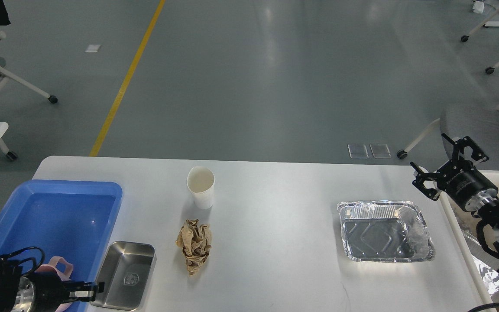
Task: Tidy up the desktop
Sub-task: 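Lift the steel tray with the left gripper and place it in the blue bin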
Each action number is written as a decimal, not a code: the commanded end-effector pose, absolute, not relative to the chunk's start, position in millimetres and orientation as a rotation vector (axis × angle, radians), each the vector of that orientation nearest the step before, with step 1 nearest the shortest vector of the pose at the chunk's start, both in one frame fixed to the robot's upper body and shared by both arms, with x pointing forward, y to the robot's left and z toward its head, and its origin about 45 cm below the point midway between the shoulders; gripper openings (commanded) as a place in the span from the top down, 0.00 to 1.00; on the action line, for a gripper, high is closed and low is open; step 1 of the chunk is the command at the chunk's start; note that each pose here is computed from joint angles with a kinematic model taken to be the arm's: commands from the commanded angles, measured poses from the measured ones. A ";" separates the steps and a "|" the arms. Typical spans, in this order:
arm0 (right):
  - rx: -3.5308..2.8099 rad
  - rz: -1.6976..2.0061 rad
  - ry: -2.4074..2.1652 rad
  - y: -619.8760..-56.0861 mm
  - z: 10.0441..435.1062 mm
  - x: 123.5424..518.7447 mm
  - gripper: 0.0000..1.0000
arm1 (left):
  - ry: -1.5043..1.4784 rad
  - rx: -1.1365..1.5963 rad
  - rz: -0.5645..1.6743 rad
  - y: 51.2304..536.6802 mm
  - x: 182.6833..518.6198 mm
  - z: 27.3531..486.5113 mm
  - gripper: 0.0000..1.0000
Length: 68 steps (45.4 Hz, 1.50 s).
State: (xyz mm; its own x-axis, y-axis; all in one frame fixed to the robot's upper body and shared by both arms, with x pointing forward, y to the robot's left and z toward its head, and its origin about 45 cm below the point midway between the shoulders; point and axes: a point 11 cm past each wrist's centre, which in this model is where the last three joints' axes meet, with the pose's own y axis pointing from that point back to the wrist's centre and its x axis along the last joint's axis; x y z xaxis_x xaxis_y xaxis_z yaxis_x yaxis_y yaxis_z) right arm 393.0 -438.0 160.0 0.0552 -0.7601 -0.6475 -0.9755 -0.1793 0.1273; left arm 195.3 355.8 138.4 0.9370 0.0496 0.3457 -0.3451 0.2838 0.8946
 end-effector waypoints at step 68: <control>-1.999 0.874 1.746 -437.2 157.0 391.1 0.00 | -0.136 1.174 0.895 445.7 344.3 233.3 1.00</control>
